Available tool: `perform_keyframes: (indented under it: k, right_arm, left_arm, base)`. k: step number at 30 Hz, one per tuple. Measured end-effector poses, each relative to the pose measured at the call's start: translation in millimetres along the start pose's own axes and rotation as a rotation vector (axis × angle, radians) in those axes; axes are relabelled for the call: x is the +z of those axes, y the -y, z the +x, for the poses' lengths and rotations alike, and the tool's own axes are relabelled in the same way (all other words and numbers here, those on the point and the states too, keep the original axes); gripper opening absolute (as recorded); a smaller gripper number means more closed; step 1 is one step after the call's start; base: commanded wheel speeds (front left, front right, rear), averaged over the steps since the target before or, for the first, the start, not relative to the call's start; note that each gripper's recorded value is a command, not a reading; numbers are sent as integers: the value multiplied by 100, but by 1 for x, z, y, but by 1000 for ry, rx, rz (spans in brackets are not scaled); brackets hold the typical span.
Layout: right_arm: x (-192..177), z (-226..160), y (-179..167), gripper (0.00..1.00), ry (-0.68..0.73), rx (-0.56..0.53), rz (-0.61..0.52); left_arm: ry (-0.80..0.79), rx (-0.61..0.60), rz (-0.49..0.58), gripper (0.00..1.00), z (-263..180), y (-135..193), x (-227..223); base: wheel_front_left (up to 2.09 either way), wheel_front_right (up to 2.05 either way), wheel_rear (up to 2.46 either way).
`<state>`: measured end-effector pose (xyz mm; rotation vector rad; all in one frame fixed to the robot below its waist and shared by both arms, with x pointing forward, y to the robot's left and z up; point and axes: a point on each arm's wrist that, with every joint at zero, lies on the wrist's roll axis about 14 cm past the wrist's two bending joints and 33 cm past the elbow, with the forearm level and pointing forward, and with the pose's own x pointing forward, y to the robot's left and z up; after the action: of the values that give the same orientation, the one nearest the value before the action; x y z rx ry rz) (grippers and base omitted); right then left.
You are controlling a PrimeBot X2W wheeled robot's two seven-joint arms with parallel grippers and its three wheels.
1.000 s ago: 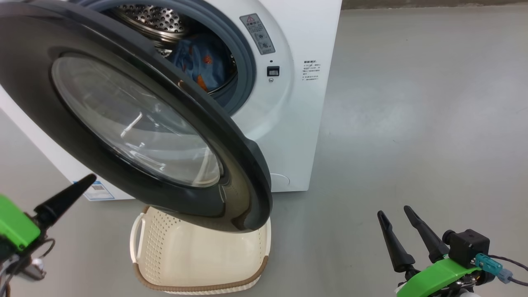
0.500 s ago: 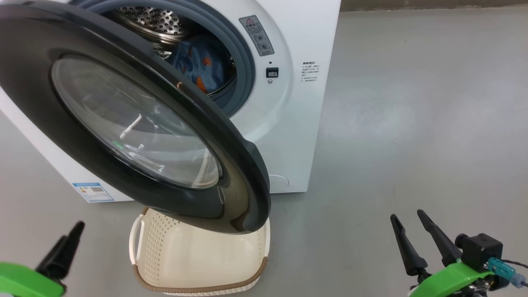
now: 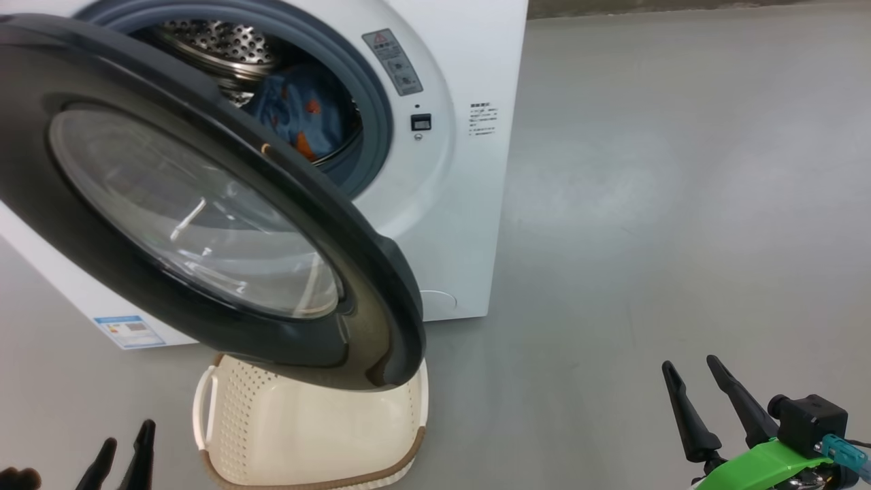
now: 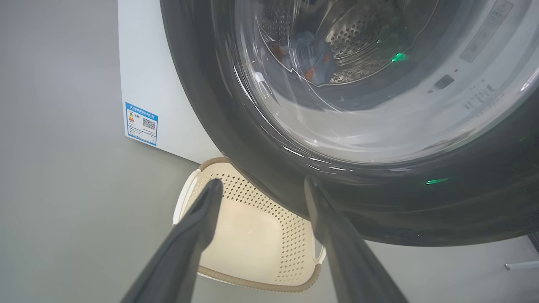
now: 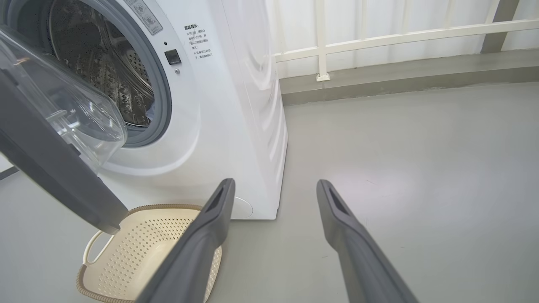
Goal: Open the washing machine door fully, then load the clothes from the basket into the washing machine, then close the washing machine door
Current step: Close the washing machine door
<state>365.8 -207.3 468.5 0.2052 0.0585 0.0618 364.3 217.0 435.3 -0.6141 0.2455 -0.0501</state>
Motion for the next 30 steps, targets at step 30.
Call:
perform_keyframes:
  k: [30]
  right_arm:
    - [2,-19,12,100,15,-56,19]
  left_arm:
    - [156,-64,379,100,10,45,10]
  base:
    - [0,0,0]
